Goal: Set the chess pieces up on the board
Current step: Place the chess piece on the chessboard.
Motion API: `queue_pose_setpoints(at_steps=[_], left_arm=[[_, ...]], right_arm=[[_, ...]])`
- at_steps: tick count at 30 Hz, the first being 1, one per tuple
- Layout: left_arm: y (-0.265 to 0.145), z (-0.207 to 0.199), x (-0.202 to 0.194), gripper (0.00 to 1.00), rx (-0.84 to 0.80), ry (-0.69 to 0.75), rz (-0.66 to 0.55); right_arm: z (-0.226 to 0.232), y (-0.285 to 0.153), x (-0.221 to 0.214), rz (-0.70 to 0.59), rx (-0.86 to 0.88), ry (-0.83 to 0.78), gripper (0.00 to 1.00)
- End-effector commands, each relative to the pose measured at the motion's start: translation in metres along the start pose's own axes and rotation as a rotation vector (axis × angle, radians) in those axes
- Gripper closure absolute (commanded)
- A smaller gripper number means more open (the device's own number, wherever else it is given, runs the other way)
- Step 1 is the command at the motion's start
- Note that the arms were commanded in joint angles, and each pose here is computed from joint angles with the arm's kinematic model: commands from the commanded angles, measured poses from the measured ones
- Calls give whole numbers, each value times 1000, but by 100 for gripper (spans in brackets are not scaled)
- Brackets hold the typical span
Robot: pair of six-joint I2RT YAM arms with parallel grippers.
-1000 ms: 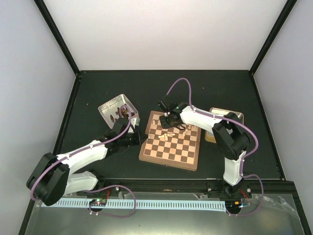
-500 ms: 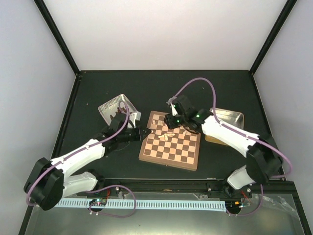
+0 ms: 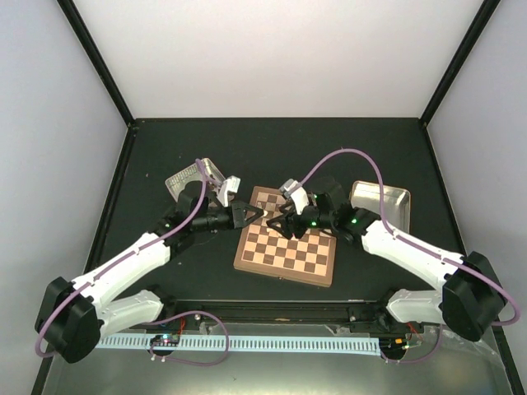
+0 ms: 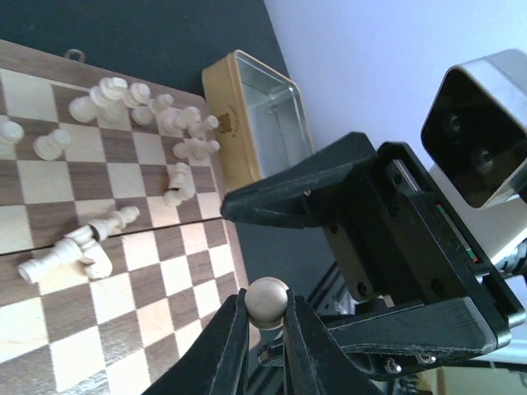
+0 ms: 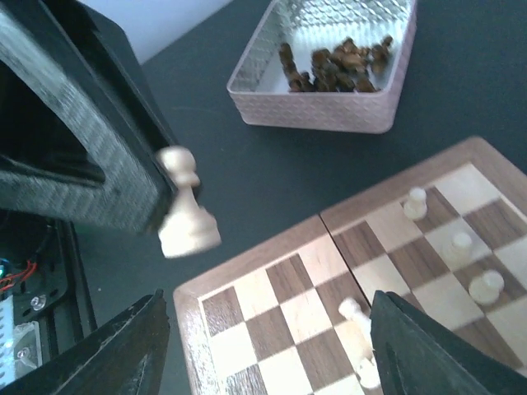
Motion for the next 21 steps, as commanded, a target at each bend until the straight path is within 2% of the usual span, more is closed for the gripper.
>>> queue_pose_setpoints(at_steps=[1, 8, 12, 16, 21], left_arm=[[-9, -36, 2, 87, -117, -20, 30], [-10, -42, 0, 86, -137, -30, 52], [-10, -42, -1, 86, -139, -35, 61], [-10, -44, -1, 86, -148, -34, 66], [-9, -42, -3, 86, -146, -40, 78]], right_arm=[[21, -1, 33, -96, 92, -138, 32], [41, 0, 39, -108, 159, -213, 35], [43, 0, 37, -105, 165, -223, 46], [45, 0, 36, -99, 172, -237, 62], [44, -1, 38, -104, 159, -251, 67]])
Point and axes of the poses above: each gripper's point midway between its finger pads, its own y axis out along the fingers, its own z axis along the line the jaws close on, x = y × z, the point moved 2 cm from there along -y, back along the fingers, and after that the axes turned 5 degrees about -y, right-handed, at the moved point
